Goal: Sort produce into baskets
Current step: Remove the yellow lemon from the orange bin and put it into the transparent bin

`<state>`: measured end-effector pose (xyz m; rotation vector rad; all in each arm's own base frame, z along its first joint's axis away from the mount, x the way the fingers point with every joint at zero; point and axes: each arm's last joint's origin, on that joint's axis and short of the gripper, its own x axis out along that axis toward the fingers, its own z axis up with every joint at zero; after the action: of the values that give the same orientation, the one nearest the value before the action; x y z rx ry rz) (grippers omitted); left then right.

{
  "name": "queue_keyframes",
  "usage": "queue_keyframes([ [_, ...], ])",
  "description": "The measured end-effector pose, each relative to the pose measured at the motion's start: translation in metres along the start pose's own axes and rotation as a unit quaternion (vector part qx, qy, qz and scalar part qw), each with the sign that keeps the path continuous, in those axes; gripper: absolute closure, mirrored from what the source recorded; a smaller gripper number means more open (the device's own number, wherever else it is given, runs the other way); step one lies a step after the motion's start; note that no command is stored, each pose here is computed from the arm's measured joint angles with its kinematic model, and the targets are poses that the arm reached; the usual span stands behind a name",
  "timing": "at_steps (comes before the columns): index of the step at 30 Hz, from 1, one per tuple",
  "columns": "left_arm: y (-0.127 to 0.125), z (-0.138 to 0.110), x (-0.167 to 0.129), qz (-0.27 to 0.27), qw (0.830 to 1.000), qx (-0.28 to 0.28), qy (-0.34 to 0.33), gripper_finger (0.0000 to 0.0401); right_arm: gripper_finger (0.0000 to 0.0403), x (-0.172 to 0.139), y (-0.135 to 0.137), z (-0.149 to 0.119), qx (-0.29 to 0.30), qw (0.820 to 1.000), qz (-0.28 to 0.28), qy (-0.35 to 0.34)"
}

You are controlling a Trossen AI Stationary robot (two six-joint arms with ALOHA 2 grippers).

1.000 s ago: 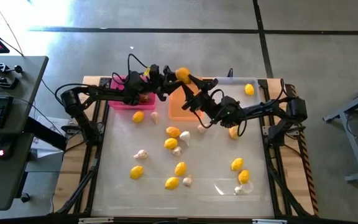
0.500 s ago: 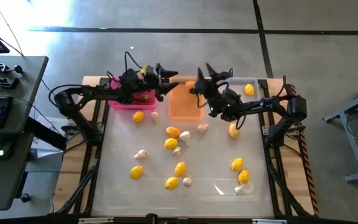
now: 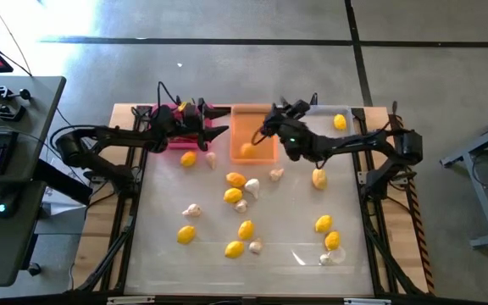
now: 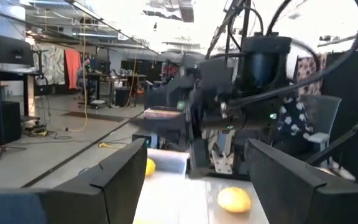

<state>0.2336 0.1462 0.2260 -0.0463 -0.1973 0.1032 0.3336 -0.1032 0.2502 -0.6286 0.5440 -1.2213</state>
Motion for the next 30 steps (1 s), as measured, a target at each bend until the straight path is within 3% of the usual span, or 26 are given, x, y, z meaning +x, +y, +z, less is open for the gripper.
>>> queue_keyframes([
  [3,-0.003,0.000,-0.006,0.000,1.000,0.004,0.001,0.0156,0.0267,0.008,-0.001,-0.004,0.052,0.987,0.149,0.028],
  [6,-0.005,-0.002,-0.010,0.002,1.000,-0.001,0.011,0.0161,0.0273,0.021,-0.009,0.001,0.117,0.942,0.307,0.072],
  [10,-0.005,-0.004,-0.011,0.004,1.000,-0.009,0.027,0.0163,0.0268,0.033,-0.010,0.003,0.106,0.896,0.424,0.080],
  [13,-0.005,-0.006,-0.011,0.006,0.999,-0.006,0.034,0.0163,0.0253,0.038,-0.008,0.002,0.079,0.883,0.456,0.075],
  [19,-0.004,-0.013,-0.011,0.010,0.998,-0.012,0.068,0.0163,0.0195,0.042,0.005,-0.008,0.069,0.865,0.480,0.132],
  [24,-0.004,-0.013,-0.011,0.007,0.997,0.021,0.069,0.0163,0.0148,0.038,0.034,-0.013,0.017,0.826,0.555,0.101],
  [30,-0.004,-0.013,-0.011,0.007,0.997,0.030,0.069,0.0163,0.0135,0.041,0.054,-0.015,-0.067,0.823,0.563,0.027],
])
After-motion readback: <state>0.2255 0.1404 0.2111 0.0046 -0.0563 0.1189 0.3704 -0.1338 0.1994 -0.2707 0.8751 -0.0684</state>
